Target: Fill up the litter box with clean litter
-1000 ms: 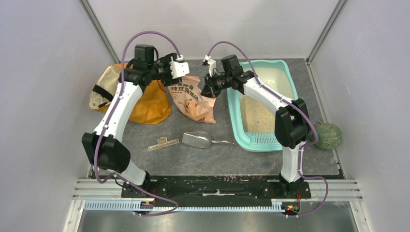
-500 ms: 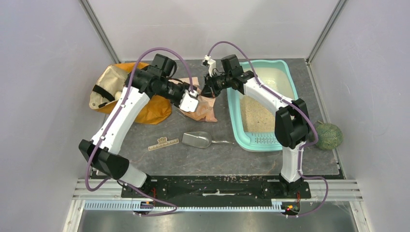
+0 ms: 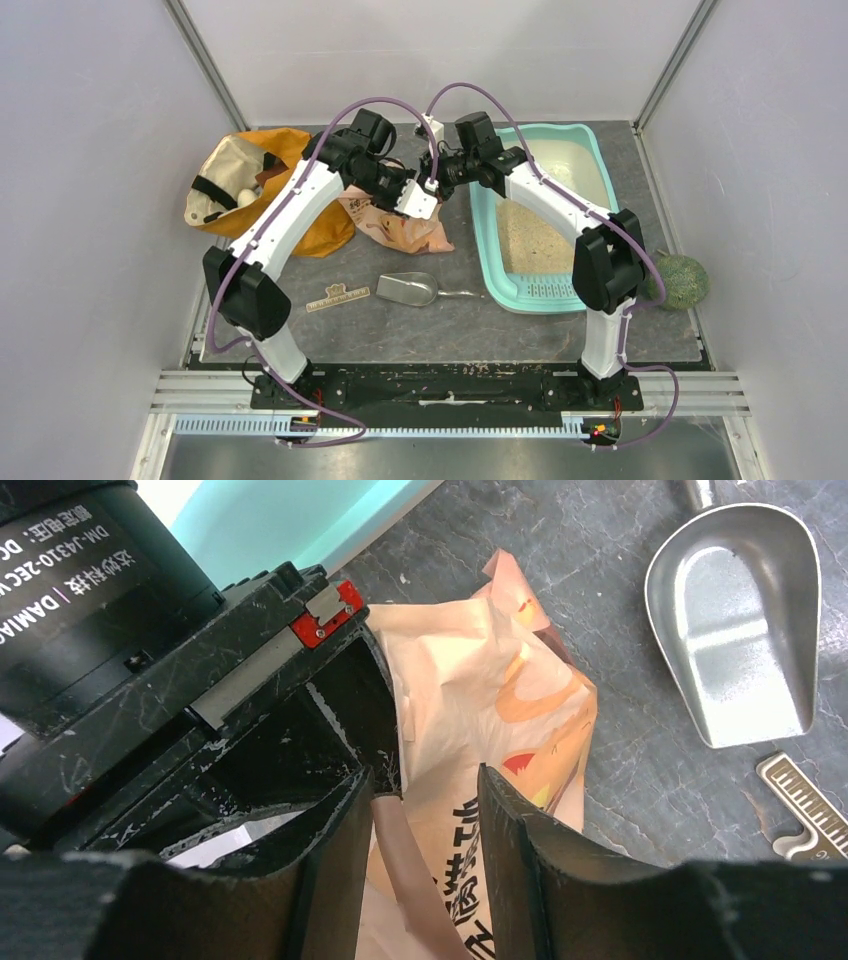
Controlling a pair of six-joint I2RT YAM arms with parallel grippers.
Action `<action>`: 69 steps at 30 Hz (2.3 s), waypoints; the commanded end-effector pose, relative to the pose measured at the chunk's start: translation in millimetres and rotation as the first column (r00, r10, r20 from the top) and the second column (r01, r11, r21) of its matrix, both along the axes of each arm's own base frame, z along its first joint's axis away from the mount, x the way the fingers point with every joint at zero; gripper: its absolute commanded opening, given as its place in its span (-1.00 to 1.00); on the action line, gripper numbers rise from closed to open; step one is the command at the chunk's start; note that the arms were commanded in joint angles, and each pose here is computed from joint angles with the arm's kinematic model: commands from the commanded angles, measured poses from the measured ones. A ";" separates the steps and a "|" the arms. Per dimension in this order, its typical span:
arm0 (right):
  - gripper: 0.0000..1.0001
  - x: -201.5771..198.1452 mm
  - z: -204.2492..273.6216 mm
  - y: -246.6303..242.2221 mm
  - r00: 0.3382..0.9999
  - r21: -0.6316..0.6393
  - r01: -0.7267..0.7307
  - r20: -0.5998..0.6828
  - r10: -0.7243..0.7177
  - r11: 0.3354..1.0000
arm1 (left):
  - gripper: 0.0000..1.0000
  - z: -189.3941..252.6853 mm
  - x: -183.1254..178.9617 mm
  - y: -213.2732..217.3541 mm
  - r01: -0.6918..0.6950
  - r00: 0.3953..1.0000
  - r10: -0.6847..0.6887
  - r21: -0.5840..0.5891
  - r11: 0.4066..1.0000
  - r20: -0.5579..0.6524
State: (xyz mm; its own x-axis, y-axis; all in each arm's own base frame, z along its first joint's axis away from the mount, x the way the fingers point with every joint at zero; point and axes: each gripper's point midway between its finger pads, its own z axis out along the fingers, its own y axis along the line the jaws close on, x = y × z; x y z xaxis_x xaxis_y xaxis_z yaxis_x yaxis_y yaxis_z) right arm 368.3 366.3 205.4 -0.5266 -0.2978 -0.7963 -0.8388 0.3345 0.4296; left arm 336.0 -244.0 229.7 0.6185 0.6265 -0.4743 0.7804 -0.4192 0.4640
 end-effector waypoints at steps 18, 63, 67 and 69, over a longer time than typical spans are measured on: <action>-1.00 -5.9 66.1 4.0 0.980 0.112 -0.072 0.195 0.049 0.991 | -0.30 -22.9 -2.9 22.0 0.020 0.996 -0.003 0.194 0.981 -0.087; -1.00 -6.3 51.8 -17.4 0.985 0.146 -0.098 0.158 0.074 0.984 | 0.82 37.7 40.8 39.1 -0.286 0.919 0.300 -0.090 0.954 0.258; -1.00 -4.5 52.0 -19.6 0.982 0.147 -0.107 0.169 0.081 0.983 | 0.83 29.0 27.0 49.1 -0.211 0.944 0.203 0.001 0.978 0.260; -1.00 -5.5 51.4 -19.4 0.981 0.149 -0.121 0.166 0.096 0.981 | 0.84 24.8 25.6 55.4 -0.209 0.945 0.191 0.045 0.977 0.265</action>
State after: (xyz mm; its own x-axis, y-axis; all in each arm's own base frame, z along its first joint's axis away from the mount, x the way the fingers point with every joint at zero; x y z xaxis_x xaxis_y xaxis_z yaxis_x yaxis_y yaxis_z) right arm 372.0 344.6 197.7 -0.5066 -0.2744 -0.8173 -0.8521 0.3042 0.4260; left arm 356.6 -199.6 236.3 0.5050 0.7827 -0.3639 0.7810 -0.2348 0.5787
